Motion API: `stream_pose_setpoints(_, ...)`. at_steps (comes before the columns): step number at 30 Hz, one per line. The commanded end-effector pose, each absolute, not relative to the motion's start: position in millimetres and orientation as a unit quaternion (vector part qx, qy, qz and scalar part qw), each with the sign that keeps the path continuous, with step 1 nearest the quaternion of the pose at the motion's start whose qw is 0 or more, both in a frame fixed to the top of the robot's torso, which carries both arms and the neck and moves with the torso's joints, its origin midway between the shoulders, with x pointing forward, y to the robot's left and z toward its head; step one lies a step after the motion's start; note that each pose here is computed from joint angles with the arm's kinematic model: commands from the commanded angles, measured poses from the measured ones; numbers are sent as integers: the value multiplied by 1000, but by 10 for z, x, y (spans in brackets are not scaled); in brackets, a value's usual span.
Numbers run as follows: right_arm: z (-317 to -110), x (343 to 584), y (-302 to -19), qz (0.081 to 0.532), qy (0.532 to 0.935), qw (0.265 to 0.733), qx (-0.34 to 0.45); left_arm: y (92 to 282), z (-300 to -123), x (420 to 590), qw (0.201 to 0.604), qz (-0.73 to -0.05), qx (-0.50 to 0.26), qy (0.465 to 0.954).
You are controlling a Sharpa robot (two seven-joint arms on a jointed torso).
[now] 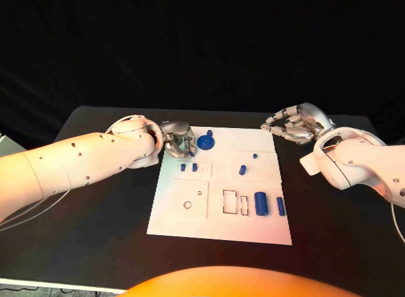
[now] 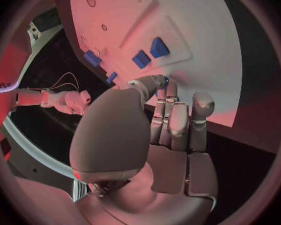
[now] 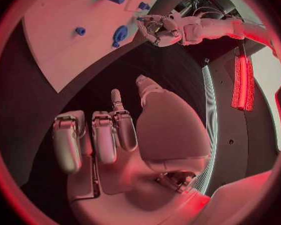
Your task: Assemble the parts on the task board
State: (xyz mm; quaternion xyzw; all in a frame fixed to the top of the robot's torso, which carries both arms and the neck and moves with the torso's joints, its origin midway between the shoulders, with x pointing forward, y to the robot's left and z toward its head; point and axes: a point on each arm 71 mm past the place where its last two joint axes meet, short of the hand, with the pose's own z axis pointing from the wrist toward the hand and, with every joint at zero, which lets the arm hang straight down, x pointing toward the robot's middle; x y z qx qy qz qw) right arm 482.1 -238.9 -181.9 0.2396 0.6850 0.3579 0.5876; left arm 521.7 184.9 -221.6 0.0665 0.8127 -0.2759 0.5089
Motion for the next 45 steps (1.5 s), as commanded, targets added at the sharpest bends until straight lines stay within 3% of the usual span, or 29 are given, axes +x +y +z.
stream_pose_setpoints(1,-1813,4818,-2373,361,685,589,231,1809,-2232,5199,500,-280,73,816)
stream_pose_setpoints(29,-1813,4815,-2380,361,685,589,231,1778,-2308,5199,475,-260,82,837)
stream_pose_setpoints(45,-1813,4820,-2375,361,685,590,231,1805,-2261,5226,503,-274,66,817)
